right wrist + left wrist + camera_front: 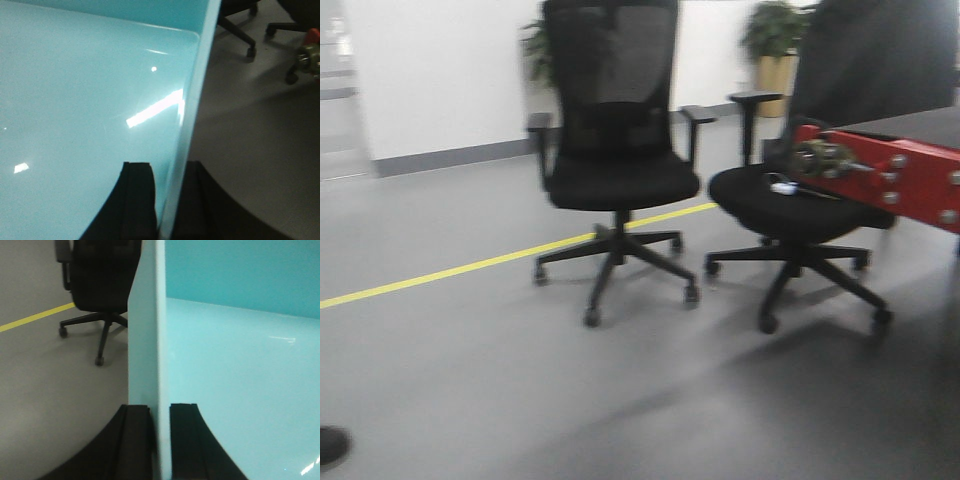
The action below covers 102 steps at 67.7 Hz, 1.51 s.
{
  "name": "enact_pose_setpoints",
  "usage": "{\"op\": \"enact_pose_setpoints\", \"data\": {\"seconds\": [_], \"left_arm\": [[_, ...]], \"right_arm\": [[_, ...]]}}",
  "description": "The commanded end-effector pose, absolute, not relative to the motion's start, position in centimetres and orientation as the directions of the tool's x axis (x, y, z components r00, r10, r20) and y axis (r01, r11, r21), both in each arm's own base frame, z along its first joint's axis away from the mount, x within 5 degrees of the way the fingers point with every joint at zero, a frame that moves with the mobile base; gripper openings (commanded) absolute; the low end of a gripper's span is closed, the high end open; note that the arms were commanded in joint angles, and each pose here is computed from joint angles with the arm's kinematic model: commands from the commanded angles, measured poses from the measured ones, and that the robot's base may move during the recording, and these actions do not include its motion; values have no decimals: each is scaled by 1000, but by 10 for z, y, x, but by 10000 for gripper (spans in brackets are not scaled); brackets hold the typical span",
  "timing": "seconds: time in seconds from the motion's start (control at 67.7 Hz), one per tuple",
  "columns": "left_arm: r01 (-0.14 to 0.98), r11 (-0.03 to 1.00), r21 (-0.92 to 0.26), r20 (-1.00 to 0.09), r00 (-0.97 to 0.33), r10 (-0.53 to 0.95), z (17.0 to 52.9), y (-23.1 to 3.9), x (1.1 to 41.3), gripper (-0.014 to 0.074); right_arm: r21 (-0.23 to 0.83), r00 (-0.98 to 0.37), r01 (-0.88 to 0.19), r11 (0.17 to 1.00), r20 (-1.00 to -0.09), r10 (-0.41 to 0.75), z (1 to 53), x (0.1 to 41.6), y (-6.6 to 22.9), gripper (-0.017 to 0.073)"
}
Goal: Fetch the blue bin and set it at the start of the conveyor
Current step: 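Drive up to the red-framed conveyor holding the bin over the belt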
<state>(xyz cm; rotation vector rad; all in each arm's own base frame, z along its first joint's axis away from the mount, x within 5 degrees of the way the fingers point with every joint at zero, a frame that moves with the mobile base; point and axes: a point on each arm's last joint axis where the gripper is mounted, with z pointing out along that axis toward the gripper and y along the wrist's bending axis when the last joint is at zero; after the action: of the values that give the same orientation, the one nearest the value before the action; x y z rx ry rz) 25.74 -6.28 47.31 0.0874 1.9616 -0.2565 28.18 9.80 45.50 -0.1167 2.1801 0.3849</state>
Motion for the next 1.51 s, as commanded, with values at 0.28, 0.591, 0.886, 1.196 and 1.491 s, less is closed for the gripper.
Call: {"op": "enact_pose_setpoints", "data": {"seconds": [0.28, 0.591, 0.886, 1.196, 1.491], "left_arm": [[195, 967, -164, -941, -324, -94, 484, -64, 255, -111], [195, 967, -164, -941, -324, -94, 484, -64, 255, -111], [195, 967, -164, -941, -324, -94, 484, -64, 255, -111], [195, 967, -164, -941, -324, -94, 484, -64, 255, -111], [195, 967, -164, -941, -324, -94, 484, -64, 255, -111]], "right_arm": [[209, -557, -240, 948, -830, 42, 464, 278, 95, -151], [209, -557, -240, 948, -830, 42, 464, 278, 95, -151], [209, -557, -240, 948, -830, 42, 464, 278, 95, -151], [209, -557, -240, 948, -830, 42, 464, 278, 95, -151], [209, -557, -240, 948, -830, 42, 464, 278, 95, -151]]}}
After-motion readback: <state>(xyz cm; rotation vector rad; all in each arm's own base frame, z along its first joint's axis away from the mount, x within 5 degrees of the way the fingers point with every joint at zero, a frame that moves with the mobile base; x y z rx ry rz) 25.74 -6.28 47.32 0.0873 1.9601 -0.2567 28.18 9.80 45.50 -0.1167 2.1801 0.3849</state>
